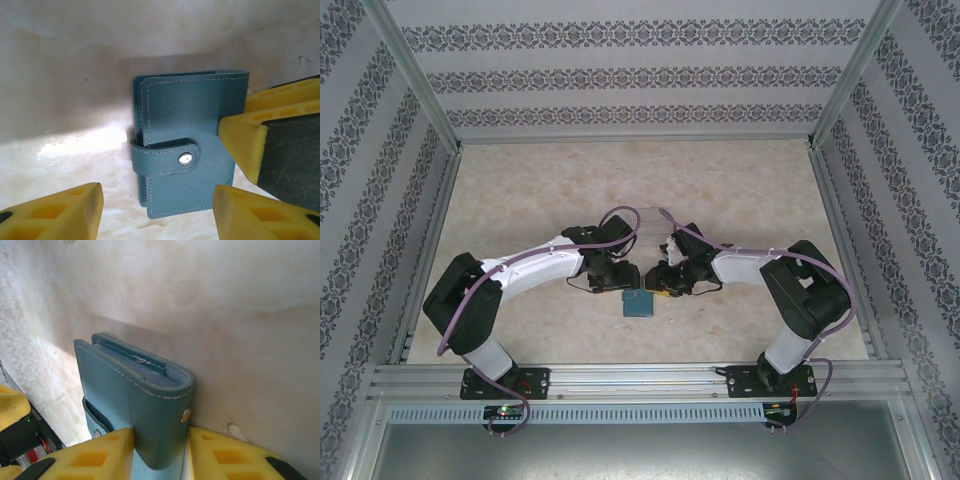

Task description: Take the credit cards out of the card holder

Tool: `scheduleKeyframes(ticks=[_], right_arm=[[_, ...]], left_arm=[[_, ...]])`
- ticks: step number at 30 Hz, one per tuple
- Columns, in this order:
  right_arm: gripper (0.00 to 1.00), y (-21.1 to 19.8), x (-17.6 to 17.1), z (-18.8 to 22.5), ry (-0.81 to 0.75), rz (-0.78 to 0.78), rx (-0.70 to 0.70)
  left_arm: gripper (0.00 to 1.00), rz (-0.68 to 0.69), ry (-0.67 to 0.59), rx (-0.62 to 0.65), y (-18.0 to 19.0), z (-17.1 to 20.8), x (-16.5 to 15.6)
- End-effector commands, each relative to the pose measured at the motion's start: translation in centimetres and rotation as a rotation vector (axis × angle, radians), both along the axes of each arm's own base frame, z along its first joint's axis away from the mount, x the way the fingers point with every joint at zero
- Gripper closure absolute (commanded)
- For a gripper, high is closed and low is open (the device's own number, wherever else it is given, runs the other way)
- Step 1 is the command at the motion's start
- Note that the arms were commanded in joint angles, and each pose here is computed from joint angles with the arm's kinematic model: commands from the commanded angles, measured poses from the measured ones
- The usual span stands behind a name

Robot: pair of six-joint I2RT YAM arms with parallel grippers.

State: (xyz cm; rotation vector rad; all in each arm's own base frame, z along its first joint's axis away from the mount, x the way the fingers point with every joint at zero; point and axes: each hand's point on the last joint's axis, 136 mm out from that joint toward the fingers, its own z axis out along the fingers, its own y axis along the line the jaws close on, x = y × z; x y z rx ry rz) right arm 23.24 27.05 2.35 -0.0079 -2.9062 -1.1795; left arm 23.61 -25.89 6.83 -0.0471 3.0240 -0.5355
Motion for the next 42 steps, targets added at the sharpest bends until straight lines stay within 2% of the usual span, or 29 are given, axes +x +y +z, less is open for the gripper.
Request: scheduleKeyframes(ticks=[1, 11, 26, 33, 42], right_arm=[[0.69, 0.1, -0.9, -0.9, 0.028, 0.009, -0.005], [0.76, 0.0, -1.1, -1.3, 0.044, 0.0, -0.011], [0.78, 0.0, -1.1, -1.4, 0.053, -0.007, -0.012], [0.78, 0.0, -1.1, -1.2, 0.056, -0.01, -0.01], [0.78, 0.0, -1.0, -1.2, 0.06, -0.012, -0.013]], left_arm=[[0.42, 0.01, 0.026, -0.02, -0.1, -0.8, -0.1], [0.51, 0.007, 0.066, -0.054, -0.9, -1.8, -0.7], [0.68, -0.034, 0.096, -0.046, -2.5, -2.7, -0.6], [0.73, -0.054, 0.092, -0.032, -3.0, -2.7, -0.3], [0.73, -0.081, 0.067, -0.028, -3.6, -1.7, 0.2]])
